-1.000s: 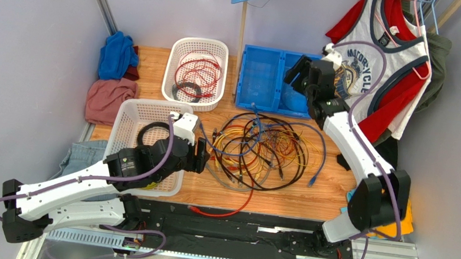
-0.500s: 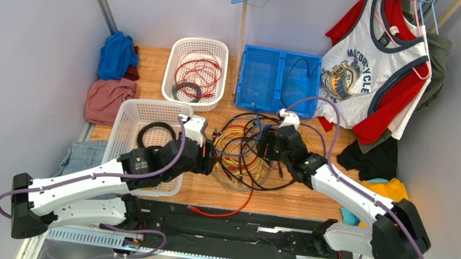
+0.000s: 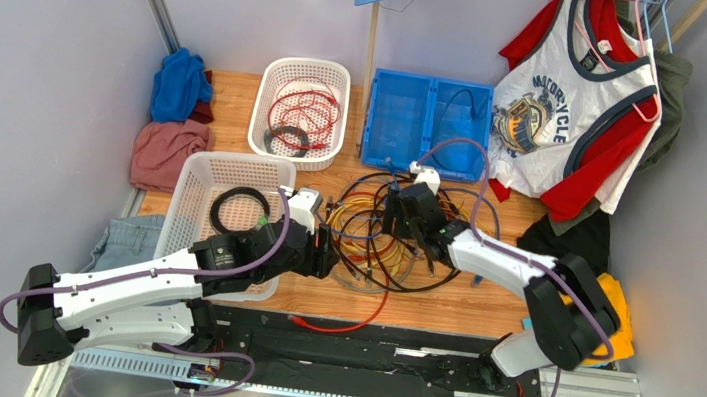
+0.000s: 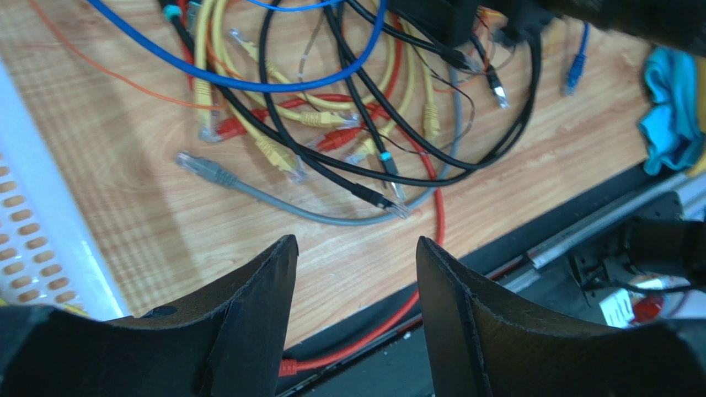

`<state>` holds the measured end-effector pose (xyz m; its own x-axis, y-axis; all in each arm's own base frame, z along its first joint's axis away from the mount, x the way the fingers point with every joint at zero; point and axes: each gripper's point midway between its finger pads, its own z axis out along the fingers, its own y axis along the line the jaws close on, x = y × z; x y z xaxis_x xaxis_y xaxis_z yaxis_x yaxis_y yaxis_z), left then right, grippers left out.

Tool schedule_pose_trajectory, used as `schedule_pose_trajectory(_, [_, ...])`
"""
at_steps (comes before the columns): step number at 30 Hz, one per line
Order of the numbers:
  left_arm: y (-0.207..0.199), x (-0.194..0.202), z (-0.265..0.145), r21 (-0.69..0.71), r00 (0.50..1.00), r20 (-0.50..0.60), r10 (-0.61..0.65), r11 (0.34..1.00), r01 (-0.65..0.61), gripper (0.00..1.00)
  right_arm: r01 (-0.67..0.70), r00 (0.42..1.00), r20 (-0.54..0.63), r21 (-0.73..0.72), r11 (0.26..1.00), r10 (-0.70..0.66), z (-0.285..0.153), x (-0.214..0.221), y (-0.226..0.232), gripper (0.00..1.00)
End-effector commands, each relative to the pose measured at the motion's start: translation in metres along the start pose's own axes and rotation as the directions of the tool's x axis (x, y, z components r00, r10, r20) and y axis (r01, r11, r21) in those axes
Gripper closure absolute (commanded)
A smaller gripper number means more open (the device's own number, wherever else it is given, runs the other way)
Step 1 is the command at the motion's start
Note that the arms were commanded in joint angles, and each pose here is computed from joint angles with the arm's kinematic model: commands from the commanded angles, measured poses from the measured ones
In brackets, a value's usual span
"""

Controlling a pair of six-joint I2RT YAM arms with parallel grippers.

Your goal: Untangle the cables

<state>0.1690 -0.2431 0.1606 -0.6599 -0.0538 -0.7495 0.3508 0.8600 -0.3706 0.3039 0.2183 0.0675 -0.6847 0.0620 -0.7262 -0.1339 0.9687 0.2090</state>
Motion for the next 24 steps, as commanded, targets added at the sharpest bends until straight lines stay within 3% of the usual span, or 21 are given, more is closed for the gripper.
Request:
schedule_pose_trajectory(1, [-0.017,-0.003,-0.009,0.123,0.998,0.026,-0.053,0.991,0.049,0.37,-0.040,0.994,0.105,-0.007,0.999,0.040,0.027,-0.050,0.026,0.31])
schedule_pose_trajectory(9, [0.002,0.003,-0.025,0.109,0.995,0.052,-0.088,0.991,0.082,0.37,-0.030,0.998,-0.053,0.068,0.997,0.034,0.073,-0.006,0.016,0.46])
schedule_pose_trajectory(13, [0.007,0.003,-0.027,0.103,0.994,0.063,-0.091,0.991,0.084,0.37,-0.027,0.995,-0.094,0.053,0.998,0.032,0.071,0.015,0.013,0.63])
schedule_pose_trajectory(14, [0.007,0.003,-0.026,0.102,0.994,0.066,-0.090,0.991,0.083,0.37,-0.026,0.995,-0.098,0.049,0.998,0.031,0.070,0.018,0.013,0.73])
schedule_pose_trajectory(19, [0.008,0.004,-0.023,0.087,0.995,0.060,-0.077,0.994,0.072,0.37,0.030,0.991,-0.127,-0.005,1.000,-0.030,0.046,0.047,0.025,1.00])
schedule_pose_trajectory(24, [0.010,0.001,-0.023,0.076,0.994,0.075,-0.074,0.995,0.068,0.37,0.100,0.994,-0.037,-0.081,0.992,-0.103,-0.003,0.040,0.055,1.00])
